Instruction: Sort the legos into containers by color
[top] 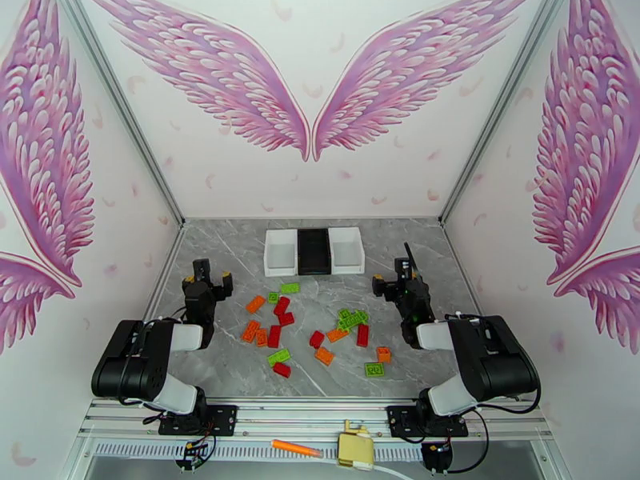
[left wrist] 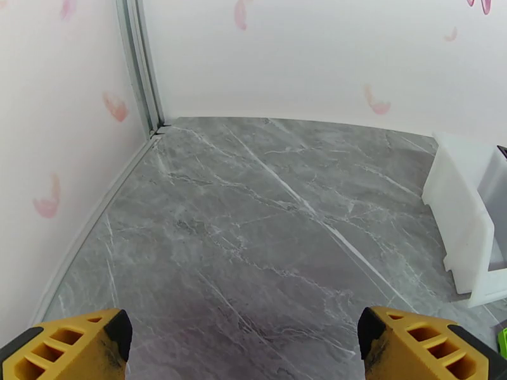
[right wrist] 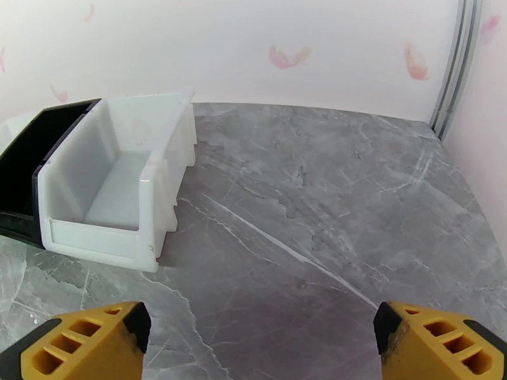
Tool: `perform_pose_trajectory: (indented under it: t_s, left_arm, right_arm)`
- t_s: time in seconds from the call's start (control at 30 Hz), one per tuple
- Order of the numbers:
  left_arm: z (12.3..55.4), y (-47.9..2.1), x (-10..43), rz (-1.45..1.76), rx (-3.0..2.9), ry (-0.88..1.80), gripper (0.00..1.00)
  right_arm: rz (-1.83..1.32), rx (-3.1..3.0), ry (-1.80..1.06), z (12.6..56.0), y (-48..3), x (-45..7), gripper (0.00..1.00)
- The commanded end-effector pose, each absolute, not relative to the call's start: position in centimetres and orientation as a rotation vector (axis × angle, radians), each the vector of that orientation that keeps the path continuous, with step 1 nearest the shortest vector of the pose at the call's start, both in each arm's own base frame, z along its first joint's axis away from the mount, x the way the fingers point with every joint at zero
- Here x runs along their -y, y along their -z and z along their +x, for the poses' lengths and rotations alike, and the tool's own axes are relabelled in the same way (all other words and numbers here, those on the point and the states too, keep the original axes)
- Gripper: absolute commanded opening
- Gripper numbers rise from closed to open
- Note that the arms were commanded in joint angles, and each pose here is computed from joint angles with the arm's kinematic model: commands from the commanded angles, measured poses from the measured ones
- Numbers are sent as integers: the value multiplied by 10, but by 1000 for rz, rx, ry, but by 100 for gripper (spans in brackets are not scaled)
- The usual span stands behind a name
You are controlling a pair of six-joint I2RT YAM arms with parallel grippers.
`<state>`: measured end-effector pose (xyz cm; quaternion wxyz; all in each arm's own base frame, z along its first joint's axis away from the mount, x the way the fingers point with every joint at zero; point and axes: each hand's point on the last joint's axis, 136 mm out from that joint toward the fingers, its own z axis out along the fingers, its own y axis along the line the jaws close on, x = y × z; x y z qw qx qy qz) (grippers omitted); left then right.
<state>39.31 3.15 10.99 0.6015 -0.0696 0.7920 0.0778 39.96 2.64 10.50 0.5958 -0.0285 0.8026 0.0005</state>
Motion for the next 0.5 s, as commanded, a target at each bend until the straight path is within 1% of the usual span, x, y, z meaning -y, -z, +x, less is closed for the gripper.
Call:
perform_pose_trajectory:
  t_s: [0.0, 0.47]
  left_arm:
    - [398, -114, -32, -152, -1833, -185, 99]
    - [398, -115, -32, -153, -1830, -183, 99]
  right_arm:
    - [-65, -1861, -9, 405, -107, -26, 99]
    - [-65, -1860, -10, 404, -107, -27, 99]
